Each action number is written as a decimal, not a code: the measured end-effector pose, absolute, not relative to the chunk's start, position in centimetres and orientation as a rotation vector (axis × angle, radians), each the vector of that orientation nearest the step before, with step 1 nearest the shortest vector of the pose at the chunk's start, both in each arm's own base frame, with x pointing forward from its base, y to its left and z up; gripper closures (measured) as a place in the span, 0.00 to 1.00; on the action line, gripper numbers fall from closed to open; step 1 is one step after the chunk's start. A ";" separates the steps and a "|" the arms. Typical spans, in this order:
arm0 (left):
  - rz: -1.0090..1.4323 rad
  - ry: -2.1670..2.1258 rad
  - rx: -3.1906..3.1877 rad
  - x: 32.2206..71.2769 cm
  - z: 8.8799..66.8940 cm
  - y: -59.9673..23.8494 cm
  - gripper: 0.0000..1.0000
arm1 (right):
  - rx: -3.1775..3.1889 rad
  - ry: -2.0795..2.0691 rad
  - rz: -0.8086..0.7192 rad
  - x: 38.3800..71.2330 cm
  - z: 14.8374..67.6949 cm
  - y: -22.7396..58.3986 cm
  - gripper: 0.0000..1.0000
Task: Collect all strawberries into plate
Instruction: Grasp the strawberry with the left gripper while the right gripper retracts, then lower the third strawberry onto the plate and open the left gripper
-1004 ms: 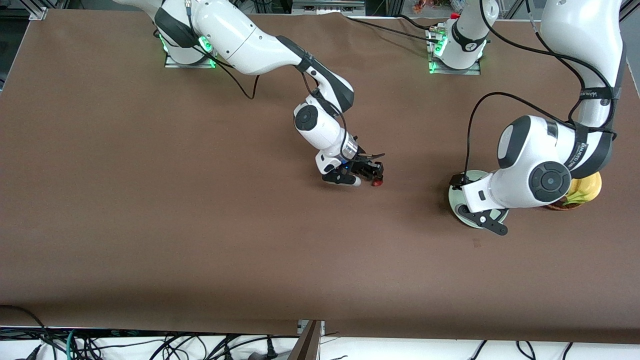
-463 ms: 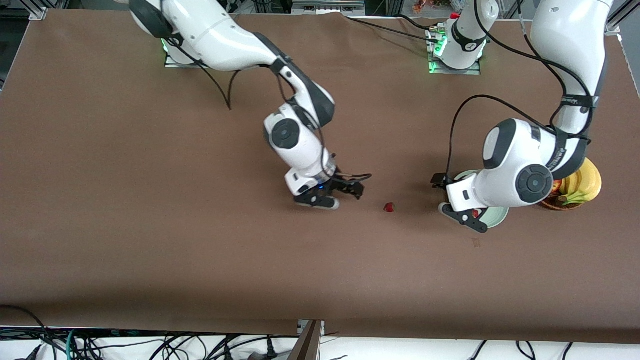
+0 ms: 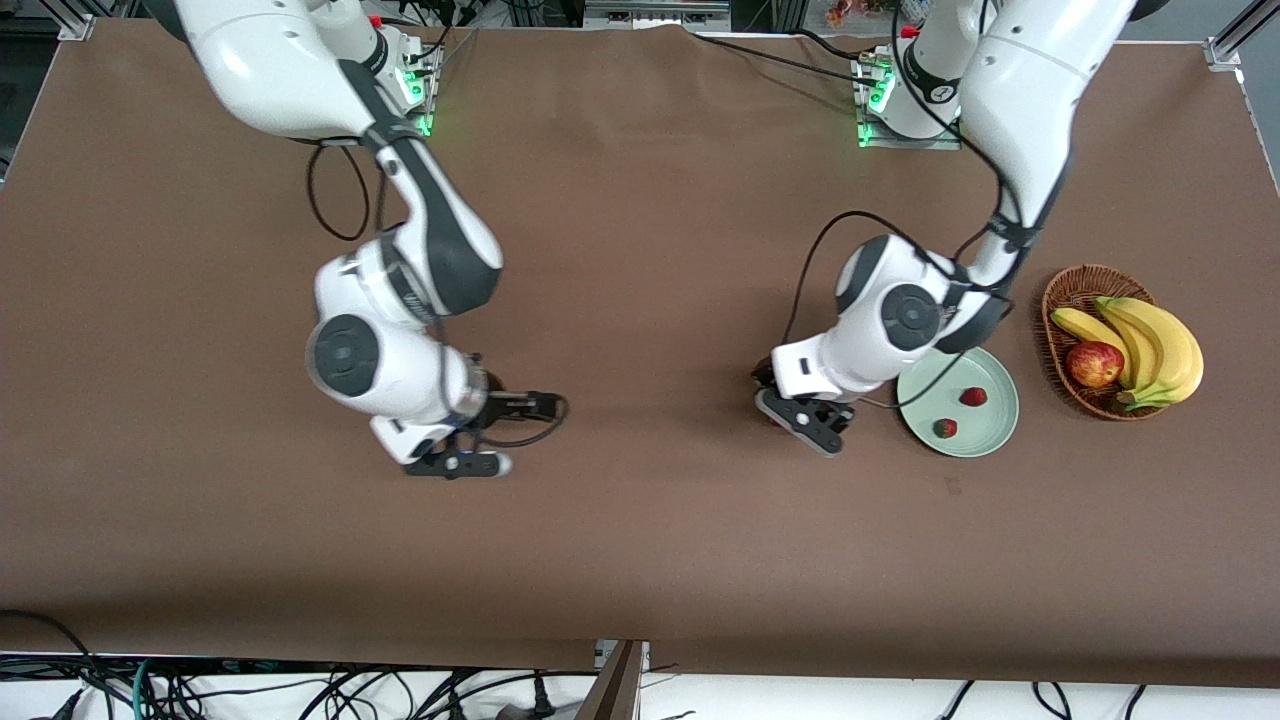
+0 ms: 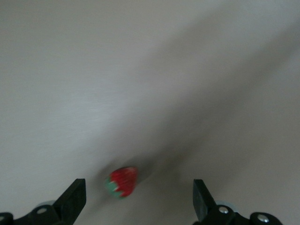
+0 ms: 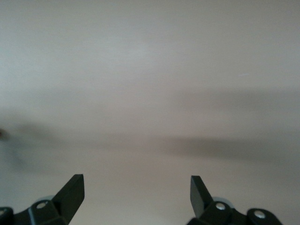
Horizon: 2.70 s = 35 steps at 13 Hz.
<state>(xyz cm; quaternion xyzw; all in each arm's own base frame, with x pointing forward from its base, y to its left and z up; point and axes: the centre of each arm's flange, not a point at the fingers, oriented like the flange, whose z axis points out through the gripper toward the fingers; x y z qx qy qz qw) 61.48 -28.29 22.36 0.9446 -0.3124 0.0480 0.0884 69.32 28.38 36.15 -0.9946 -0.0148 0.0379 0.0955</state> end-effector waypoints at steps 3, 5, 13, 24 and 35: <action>0.111 -1.031 2.837 61.1 19.9 -27.7 0.00 | -3.015 -0.168 0.168 69.8 41.5 19.6 0.00; 0.121 -1.069 2.845 61.1 19.1 -27.3 0.00 | -3.041 -0.195 0.136 69.7 46.0 13.9 0.00; 0.104 -1.059 2.852 61.3 18.1 -26.4 0.63 | -3.120 -0.118 0.026 61.9 58.8 6.3 0.00; -0.099 -0.945 2.959 64.1 25.7 -16.1 0.67 | -3.192 -0.078 0.102 56.6 62.9 3.1 0.00; -0.216 -0.958 2.915 64.7 24.6 -4.2 0.07 | -3.192 -0.094 0.116 56.9 62.4 3.3 0.00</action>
